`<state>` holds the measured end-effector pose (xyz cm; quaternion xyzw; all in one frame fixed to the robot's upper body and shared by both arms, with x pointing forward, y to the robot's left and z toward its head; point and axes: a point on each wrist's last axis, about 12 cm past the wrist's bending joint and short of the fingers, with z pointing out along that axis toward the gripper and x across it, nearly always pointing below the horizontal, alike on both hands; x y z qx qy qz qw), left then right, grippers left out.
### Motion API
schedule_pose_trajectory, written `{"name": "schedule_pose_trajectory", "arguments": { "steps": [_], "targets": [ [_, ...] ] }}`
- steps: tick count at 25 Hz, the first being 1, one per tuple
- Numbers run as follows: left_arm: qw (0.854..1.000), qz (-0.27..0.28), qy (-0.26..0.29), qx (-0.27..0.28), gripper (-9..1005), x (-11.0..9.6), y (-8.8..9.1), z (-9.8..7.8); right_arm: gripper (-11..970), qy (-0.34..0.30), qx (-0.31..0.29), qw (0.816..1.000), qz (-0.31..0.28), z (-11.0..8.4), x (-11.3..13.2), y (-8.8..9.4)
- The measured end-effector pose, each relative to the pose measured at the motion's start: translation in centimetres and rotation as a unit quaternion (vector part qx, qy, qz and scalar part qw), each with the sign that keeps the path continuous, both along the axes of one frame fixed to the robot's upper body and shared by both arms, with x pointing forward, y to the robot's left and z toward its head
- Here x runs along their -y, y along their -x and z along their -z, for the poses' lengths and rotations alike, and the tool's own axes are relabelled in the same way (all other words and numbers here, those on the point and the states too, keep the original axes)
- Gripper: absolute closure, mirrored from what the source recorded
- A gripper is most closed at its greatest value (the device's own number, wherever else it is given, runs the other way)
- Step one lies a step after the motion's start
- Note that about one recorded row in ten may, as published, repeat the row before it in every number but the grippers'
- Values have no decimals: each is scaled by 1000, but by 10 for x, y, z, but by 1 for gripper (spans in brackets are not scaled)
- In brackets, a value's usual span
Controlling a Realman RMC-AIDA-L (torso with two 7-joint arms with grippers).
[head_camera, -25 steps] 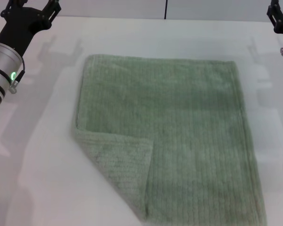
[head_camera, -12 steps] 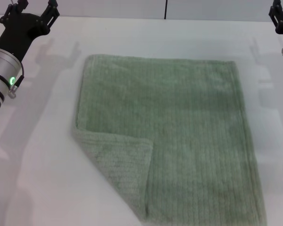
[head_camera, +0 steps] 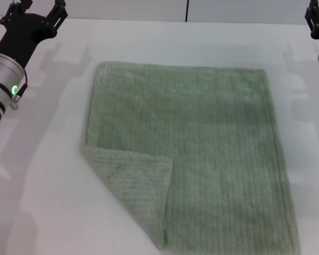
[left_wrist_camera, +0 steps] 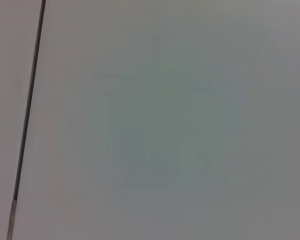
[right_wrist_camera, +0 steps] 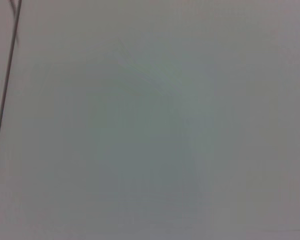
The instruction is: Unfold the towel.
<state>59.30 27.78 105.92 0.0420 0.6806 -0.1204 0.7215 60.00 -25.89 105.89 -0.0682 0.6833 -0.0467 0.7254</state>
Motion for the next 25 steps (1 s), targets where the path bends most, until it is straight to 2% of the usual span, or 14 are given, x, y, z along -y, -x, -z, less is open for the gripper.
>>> {"name": "schedule_pose_trajectory", "arguments": {
  "steps": [4,8,11,12,13,16,17,18,19,21,22,23,24,25],
  "targets": [
    [1000,1,1,1,207,0,0,0,295,-3,-7,1000,-2,2,-2,0],
    [1000,1,3,0,209,0,0,0,422,-12,-31,999,-12,4,-10,-3],
    [1000,2,2,2,210,1,0,-1,516,-23,-65,997,-33,4,-24,-9],
    [1000,3,2,2,210,1,0,-1,548,-26,-86,995,-49,1,-36,-12],
    [1000,3,2,2,211,1,0,-1,589,-26,-86,995,-49,1,-36,-12],
    [1000,4,0,1,212,1,0,0,714,-16,-107,992,-65,-11,-53,-17],
    [1000,3,-1,1,212,1,1,0,755,-2,-113,991,-76,-24,-60,-18],
    [1000,3,-1,1,213,1,1,0,796,-2,-113,991,-76,-24,-60,-18],
    [1000,2,1,0,213,0,1,1,837,6,-121,988,-94,-40,-66,-18],
    [1000,2,2,0,214,0,1,1,919,11,-135,985,-107,-45,-67,-18],
    [1000,2,3,-1,214,0,1,1,960,8,-161,978,-134,-58,-69,-19],
    [1000,2,3,-1,215,0,1,1,960,8,-161,978,-134,-58,-69,-19],
    [1000,2,4,-1,215,0,2,1,961,1,-196,967,-163,-70,-68,-21],
    [1000,2,4,-1,215,0,2,1,961,1,-196,967,-163,-70,-68,-21]
  ]
}}
